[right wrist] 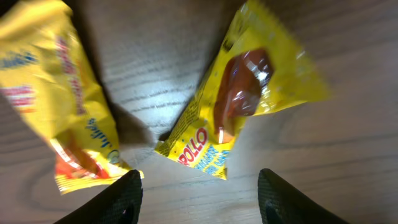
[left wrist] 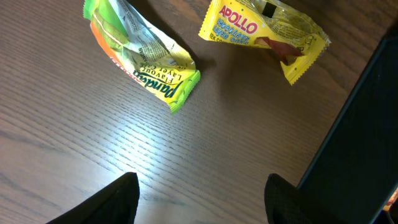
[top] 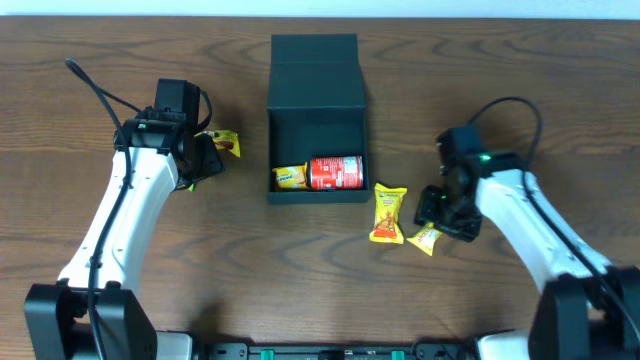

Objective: Pack container
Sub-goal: 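Grasp the yellow Apollo chocolate packet with the right gripper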

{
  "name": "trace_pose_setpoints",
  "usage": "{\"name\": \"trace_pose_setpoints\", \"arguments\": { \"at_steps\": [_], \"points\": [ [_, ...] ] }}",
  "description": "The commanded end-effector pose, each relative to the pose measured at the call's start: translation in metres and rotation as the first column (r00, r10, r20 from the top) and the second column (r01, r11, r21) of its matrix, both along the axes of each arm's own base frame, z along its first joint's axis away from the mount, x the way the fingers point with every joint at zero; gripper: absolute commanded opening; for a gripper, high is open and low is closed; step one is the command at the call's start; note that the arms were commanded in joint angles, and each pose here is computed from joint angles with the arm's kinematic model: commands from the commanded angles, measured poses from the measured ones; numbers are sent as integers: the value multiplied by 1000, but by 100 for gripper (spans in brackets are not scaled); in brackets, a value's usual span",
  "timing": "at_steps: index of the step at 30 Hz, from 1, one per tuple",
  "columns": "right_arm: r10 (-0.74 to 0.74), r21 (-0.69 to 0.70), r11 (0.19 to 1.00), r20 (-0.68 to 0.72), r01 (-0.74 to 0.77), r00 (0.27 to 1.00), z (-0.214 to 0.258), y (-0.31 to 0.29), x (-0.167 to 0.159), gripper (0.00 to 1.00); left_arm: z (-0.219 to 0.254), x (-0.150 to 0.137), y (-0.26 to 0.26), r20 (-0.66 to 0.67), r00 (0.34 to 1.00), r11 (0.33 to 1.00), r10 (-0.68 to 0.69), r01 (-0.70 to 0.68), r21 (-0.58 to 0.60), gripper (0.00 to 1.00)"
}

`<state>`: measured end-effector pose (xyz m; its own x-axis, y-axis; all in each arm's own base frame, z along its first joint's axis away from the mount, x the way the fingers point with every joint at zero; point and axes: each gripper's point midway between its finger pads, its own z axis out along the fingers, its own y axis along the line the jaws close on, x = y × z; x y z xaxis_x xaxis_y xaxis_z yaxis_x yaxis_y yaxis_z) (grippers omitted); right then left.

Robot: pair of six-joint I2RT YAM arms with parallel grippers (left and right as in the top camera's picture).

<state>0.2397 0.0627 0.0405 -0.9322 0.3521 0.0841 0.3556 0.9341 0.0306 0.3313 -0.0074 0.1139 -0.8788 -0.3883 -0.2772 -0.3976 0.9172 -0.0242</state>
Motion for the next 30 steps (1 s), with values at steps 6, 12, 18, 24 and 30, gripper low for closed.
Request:
{"name": "trace_pose_setpoints", "arguments": {
  "at_steps": [6,12,18,24,30],
  "points": [
    [-140,-87,987,-76,133,987,-19,-6,-9,56,4,0,1,7,1000,1000,-12,12,3,66],
    [-140,-96,987,-96,131,986,-30,-7,-8,40,5,1,0,11,1000,1000,-12,12,3,66],
    [-139,-103,986,-92,129,986,-38,-7,-3,2,5,1,1,10,1000,1000,-20,20,5,66],
    [-152,-129,981,-68,142,986,-35,-15,3,1,1,5,0,12,1000,1000,-13,13,2,67],
    [-99,-215,971,20,101,995,-3,-35,38,2,-16,18,-4,4,1000,999,-31,31,-13,67]
  ]
}}
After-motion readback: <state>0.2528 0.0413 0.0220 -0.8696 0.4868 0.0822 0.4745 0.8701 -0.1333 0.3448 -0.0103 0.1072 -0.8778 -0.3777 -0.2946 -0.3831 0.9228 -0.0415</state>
